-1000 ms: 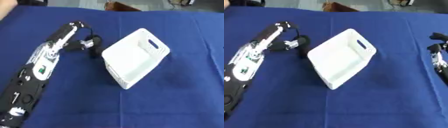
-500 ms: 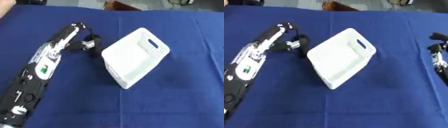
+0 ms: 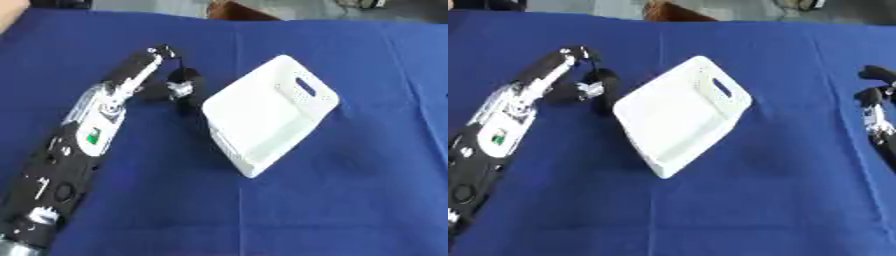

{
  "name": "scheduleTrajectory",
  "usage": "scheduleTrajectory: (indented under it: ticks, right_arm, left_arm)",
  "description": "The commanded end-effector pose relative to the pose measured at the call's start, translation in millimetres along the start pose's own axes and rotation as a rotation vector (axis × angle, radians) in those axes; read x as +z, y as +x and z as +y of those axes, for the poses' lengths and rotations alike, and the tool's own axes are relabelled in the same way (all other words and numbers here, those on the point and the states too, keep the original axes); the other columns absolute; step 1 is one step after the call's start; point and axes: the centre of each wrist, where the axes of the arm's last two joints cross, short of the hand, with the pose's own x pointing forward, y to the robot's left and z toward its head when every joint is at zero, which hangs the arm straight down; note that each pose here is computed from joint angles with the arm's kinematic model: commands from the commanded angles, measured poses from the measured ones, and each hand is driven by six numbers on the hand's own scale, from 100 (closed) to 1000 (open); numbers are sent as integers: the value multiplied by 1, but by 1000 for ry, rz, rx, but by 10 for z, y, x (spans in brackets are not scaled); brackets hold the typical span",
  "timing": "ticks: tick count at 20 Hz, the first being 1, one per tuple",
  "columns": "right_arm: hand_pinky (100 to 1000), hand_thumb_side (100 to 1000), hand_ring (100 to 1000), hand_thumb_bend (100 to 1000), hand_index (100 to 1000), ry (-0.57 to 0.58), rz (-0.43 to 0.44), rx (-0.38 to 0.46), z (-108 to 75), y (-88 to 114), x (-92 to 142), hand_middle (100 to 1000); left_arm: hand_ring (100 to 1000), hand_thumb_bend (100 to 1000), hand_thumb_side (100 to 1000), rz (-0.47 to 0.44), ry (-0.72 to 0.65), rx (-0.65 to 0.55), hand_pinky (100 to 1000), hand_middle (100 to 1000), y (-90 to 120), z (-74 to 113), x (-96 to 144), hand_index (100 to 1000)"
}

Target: Pick up objects on the table and place them in the box.

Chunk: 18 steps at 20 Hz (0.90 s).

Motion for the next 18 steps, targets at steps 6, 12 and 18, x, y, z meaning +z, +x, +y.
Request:
scheduleTrajectory:
  ticks: [6, 12, 18]
  right_arm:
    - [741, 863, 633, 100, 891, -8, -24, 11, -65, 29, -49, 771]
    - [741, 863, 634, 100, 891, -6, -29, 10, -65, 35, -60, 771]
    - [741, 862, 634, 100, 891, -6, -33, 8, -62, 40, -68, 771]
  left_arm:
    - [847, 592, 899, -45, -17, -37, 798, 814, 66, 74, -77, 859]
    - [847, 591, 899, -53, -31, -55, 797, 815, 70, 75, -111, 859]
    - [843, 590, 898, -60, -44, -69, 794, 799, 67, 63, -144, 857]
